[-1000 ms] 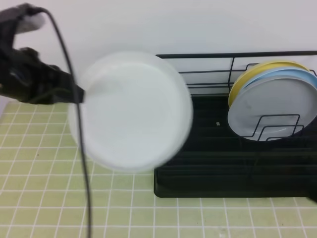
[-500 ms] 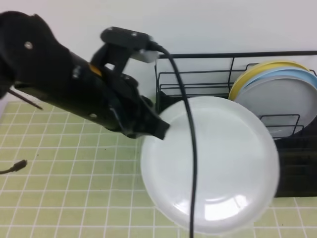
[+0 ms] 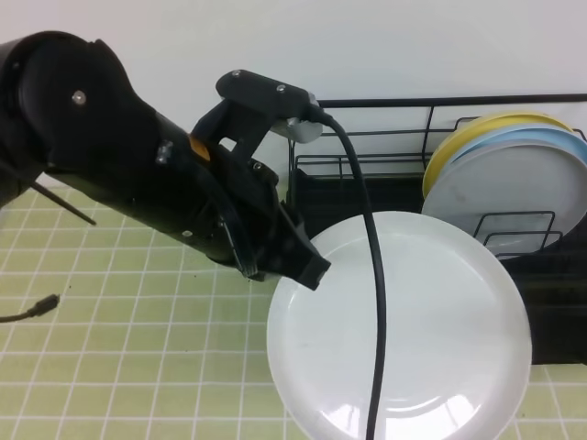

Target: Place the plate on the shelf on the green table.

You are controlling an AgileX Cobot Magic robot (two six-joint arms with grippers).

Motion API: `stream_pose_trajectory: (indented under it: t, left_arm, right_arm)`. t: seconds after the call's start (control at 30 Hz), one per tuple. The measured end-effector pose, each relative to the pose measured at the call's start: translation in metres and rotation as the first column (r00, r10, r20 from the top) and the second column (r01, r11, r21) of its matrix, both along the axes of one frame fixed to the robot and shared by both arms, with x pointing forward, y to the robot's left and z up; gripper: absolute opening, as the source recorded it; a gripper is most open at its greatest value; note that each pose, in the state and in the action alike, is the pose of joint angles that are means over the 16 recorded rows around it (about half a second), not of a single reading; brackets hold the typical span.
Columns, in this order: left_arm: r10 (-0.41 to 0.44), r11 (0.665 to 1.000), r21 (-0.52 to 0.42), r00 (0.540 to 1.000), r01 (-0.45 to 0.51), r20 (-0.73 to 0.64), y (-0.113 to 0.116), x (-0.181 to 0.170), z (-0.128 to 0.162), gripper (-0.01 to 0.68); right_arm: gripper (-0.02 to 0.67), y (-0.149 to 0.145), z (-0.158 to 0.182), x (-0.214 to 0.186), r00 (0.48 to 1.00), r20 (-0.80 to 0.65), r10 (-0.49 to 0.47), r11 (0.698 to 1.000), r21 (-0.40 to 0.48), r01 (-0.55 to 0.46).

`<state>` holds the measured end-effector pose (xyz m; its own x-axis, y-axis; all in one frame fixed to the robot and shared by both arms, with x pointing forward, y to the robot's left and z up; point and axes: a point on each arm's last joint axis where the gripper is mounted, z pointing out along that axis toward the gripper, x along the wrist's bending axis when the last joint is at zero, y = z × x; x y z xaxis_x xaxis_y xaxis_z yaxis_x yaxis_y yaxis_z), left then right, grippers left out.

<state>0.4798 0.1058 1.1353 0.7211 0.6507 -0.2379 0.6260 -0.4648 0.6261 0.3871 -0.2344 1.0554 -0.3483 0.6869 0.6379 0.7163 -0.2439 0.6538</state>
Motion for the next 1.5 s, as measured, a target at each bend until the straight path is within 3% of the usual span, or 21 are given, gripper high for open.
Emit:
stream_pose_trajectory:
  t: [0.27,0.6,0.73,0.97,1.1,1.2,1.37,1.5]
  left_arm:
    - [-0.045,0.998,-0.052,0.999,0.044,-0.018,-0.005,-0.004,0.002,0.006]
    - [-0.088,0.991,-0.102,0.995,0.083,-0.046,-0.009,-0.008,0.005,0.025]
    - [-0.104,0.987,-0.127,0.992,0.094,-0.067,-0.010,-0.011,0.006,0.085]
    - [-0.156,0.968,-0.211,0.984,0.135,-0.085,-0.014,-0.018,0.013,0.257]
    - [-0.179,0.952,-0.264,0.981,0.156,-0.069,-0.015,-0.023,0.021,0.343]
    - [-0.189,0.942,-0.289,0.981,0.169,-0.042,-0.014,-0.026,0.027,0.359]
    - [-0.175,0.937,-0.307,0.985,0.165,-0.004,-0.006,-0.030,0.037,0.274]
    - [-0.137,0.943,-0.307,0.991,0.132,0.005,0.005,-0.027,0.042,0.172]
  right_arm:
    - [0.253,0.002,0.000,0.002,0.999,-0.016,0.038,0.999,-0.003,-0.038]
    - [0.150,0.004,0.000,0.001,0.994,0.033,0.103,0.993,-0.052,-0.102]
    - [0.108,0.003,-0.001,0.001,0.987,0.084,0.138,0.985,-0.110,-0.129]
    - [0.089,-0.002,-0.005,0.004,0.968,0.173,0.181,0.951,-0.283,-0.127]
    - [0.088,-0.007,-0.006,0.007,0.951,0.220,0.218,0.902,-0.416,-0.111]
    - [0.088,-0.012,-0.002,0.011,0.932,0.256,0.257,0.850,-0.518,-0.092]
    - [0.087,-0.018,0.018,0.018,0.881,0.324,0.345,0.736,-0.675,-0.040]
    - [0.087,-0.023,0.046,0.025,0.818,0.379,0.432,0.623,-0.782,0.033]
